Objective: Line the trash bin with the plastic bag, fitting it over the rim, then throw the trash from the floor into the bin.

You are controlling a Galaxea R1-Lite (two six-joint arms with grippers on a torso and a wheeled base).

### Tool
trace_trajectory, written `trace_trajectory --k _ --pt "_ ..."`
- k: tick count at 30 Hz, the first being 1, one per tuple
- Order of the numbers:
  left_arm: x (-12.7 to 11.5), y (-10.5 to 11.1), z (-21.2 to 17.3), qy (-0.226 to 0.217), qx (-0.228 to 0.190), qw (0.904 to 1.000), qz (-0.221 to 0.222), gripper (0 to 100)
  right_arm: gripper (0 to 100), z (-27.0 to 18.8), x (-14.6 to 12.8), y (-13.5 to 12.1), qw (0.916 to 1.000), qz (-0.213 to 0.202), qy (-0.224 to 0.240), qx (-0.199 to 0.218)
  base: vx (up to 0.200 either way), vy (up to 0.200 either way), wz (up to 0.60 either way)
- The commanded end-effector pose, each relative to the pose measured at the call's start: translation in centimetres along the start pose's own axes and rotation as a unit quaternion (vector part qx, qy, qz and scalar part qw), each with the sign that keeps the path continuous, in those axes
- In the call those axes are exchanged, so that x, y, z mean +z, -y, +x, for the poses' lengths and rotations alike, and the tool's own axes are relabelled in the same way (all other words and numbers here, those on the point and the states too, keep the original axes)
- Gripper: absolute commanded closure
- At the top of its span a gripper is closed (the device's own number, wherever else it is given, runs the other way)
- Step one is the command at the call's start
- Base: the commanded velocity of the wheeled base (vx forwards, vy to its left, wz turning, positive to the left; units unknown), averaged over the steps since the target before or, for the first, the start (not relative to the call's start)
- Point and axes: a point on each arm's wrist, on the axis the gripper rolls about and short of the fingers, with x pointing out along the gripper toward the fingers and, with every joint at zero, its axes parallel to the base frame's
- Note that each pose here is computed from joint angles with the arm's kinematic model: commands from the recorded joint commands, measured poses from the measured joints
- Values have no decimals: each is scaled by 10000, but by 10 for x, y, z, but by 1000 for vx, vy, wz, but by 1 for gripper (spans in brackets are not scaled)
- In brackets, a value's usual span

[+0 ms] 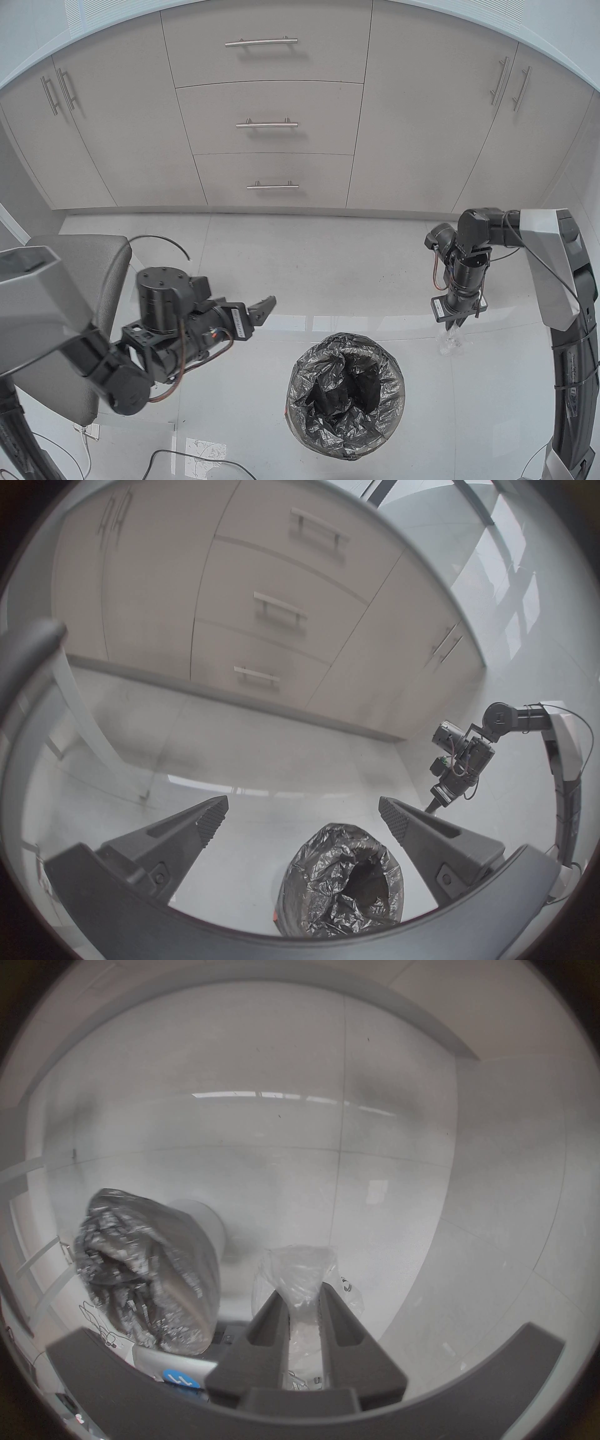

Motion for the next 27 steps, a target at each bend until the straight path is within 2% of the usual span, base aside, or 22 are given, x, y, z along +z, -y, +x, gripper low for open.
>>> trace_trajectory --k 1,2,3,4,8,10,11,12,13,18,21,24,26,27 --pt "44 0 -152 1269 300 9906 420 0 100 -134 -44 -22 9915 -633 1090 320 0 0 0" --pt "42 -2 -175 1469 505 9870 417 0 100 -152 -56 -34 9864 -971 1312 208 0 0 0" --pt "43 -2 -176 1478 510 9868 416 0 100 -152 -56 -35 9863 -977 1316 202 0 0 0" --pt "40 -3 -195 1548 717 9844 438 0 100 -163 -66 -47 9810 -1213 1510 61 0 0 0" --pt "30 -7 -240 1484 1059 9818 536 0 100 -186 -91 -77 9671 -1707 1884 -83 0 0 0" --pt "29 -8 -246 1497 1079 9814 532 0 100 -189 -95 -81 9651 -1770 1929 -75 0 0 0" --pt "21 -10 -267 1449 1197 9807 537 0 100 -196 -105 -93 9583 -1996 2045 -75 0 0 0" --pt "21 -10 -267 1449 1197 9807 537 0 100 -196 -105 -93 9583 -1996 2045 -75 0 0 0" --pt "10 -15 -286 1361 1459 9784 542 0 100 -201 -115 -105 9513 -2209 2150 -86 0 0 0" --pt "-11 -23 -312 1407 1741 9733 501 0 100 -202 -128 -126 9427 -2502 2206 -18 0 0 0" --pt "-18 -26 -322 1507 1935 9684 462 0 100 -198 -130 -135 9407 -2579 2203 -15 0 0 0" --pt "-30 -29 -332 1585 2513 9541 378 0 100 -190 -131 -150 9380 -2643 2243 23 0 0 0" --pt "-32 -30 -334 1620 2640 9501 376 0 100 -189 -131 -152 9378 -2654 2240 37 0 0 0" --pt "-44 -33 -336 1702 2936 9396 454 0 100 -184 -132 -158 9371 -2717 2191 42 0 0 0"
